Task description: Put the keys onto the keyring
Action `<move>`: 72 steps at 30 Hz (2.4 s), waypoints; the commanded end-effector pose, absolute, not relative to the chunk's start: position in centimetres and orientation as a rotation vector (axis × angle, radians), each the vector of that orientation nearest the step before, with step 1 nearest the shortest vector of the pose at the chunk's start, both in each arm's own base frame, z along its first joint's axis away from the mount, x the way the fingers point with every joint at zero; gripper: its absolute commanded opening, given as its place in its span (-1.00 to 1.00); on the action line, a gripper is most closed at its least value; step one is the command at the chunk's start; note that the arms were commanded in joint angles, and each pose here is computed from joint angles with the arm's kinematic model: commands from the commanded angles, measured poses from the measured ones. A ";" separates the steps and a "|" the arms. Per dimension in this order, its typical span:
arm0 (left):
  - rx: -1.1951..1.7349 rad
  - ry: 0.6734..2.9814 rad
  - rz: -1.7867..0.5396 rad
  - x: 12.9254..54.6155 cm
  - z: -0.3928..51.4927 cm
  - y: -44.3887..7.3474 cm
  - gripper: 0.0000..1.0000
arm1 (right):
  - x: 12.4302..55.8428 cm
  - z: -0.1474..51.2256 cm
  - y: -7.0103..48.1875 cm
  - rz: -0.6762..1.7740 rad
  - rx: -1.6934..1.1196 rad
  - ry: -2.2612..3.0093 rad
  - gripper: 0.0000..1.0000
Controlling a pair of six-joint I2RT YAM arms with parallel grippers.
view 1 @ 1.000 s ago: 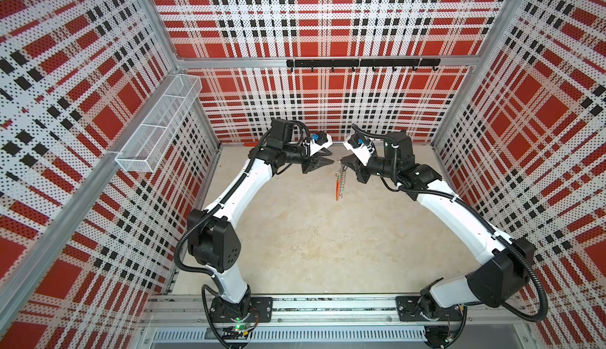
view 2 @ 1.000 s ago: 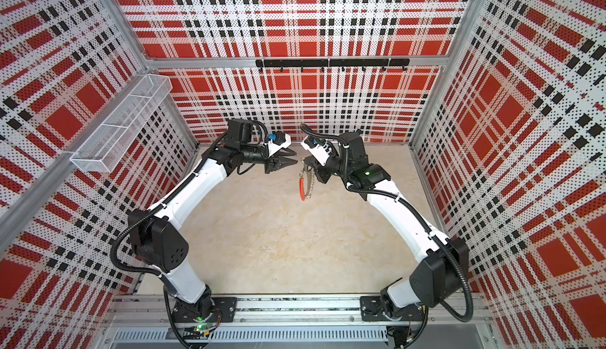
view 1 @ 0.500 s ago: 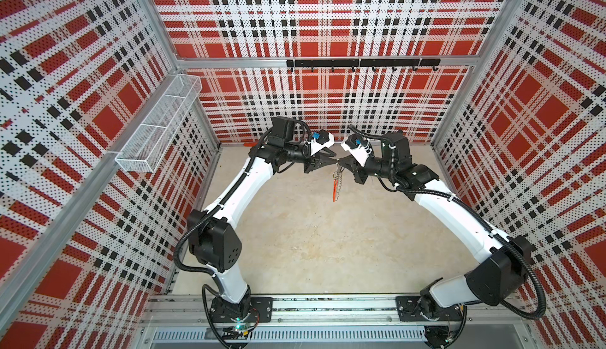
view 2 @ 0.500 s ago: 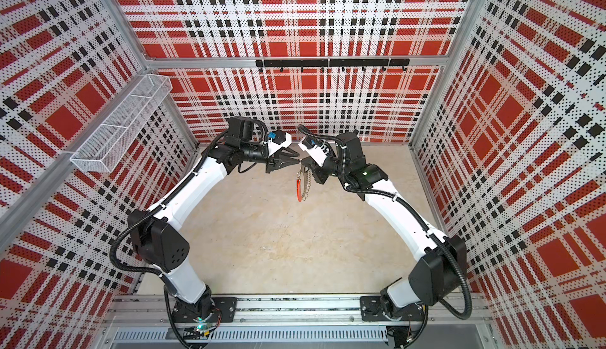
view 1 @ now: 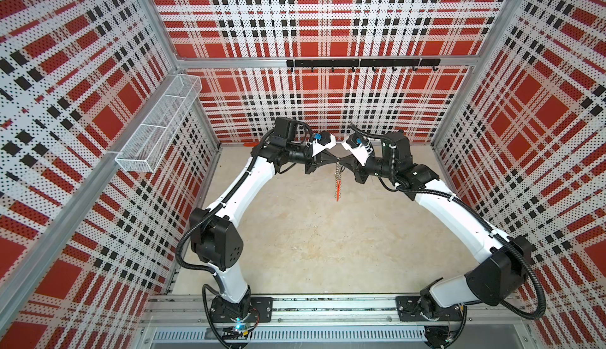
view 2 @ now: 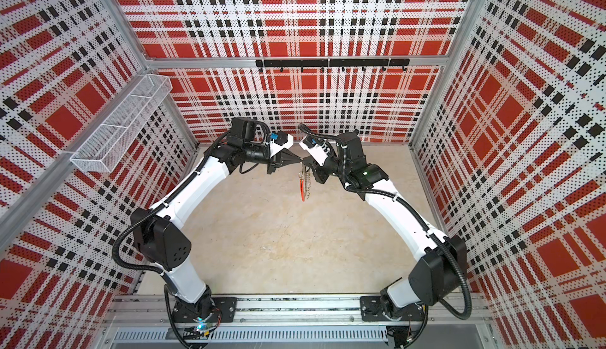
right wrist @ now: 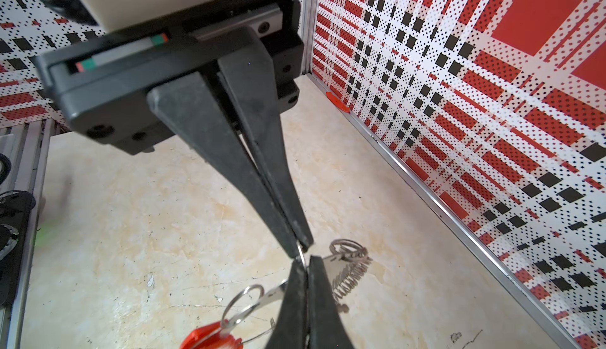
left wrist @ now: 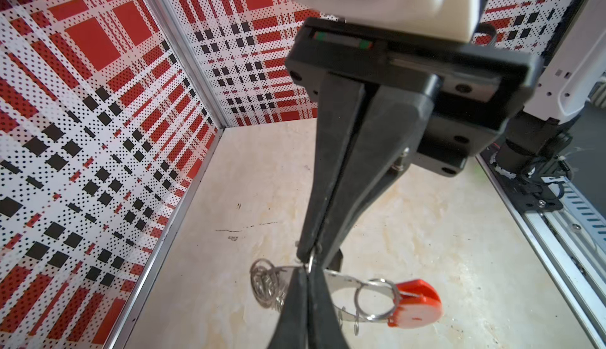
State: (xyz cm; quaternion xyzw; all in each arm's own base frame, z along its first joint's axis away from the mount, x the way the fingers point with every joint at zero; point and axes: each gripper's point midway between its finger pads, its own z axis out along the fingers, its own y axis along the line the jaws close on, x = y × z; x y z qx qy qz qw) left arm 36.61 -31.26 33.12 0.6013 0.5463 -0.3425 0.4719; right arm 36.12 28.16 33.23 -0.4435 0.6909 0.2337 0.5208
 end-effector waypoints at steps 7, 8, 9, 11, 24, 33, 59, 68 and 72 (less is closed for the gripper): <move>1.487 1.317 -0.860 36.4 33.0 -31.6 -1.00 | 35.8 38.0 26.8 0.588 -0.886 1.561 0.11; 1.477 1.327 -0.857 36.6 32.9 -31.4 -1.00 | 35.8 38.3 26.0 0.619 -0.843 1.567 0.13; 1.470 1.330 -0.860 36.7 33.0 -31.3 -1.00 | 35.7 38.7 25.4 0.670 -0.808 1.561 0.14; 1.459 1.327 -0.870 36.7 33.2 -31.2 -1.00 | 35.4 39.4 23.9 0.819 -0.736 1.535 0.15; 1.180 1.200 -0.984 36.2 38.9 -30.0 -1.00 | 33.8 39.8 24.0 1.356 -0.640 1.401 -0.11; 1.074 1.127 -1.080 35.0 41.3 -29.3 -1.00 | 34.6 39.9 24.6 1.501 -0.605 1.350 -0.12; 0.989 1.093 -1.181 35.2 43.3 -28.9 -1.00 | 33.7 40.2 28.1 1.535 -0.769 1.317 -0.67; 0.911 1.087 -1.162 36.0 44.1 -28.9 -1.00 | 34.1 38.8 28.5 1.477 -0.800 1.407 -1.00; 0.882 1.068 -1.166 35.8 44.2 -29.5 -1.00 | 34.3 37.9 29.7 1.426 -0.818 1.454 -1.00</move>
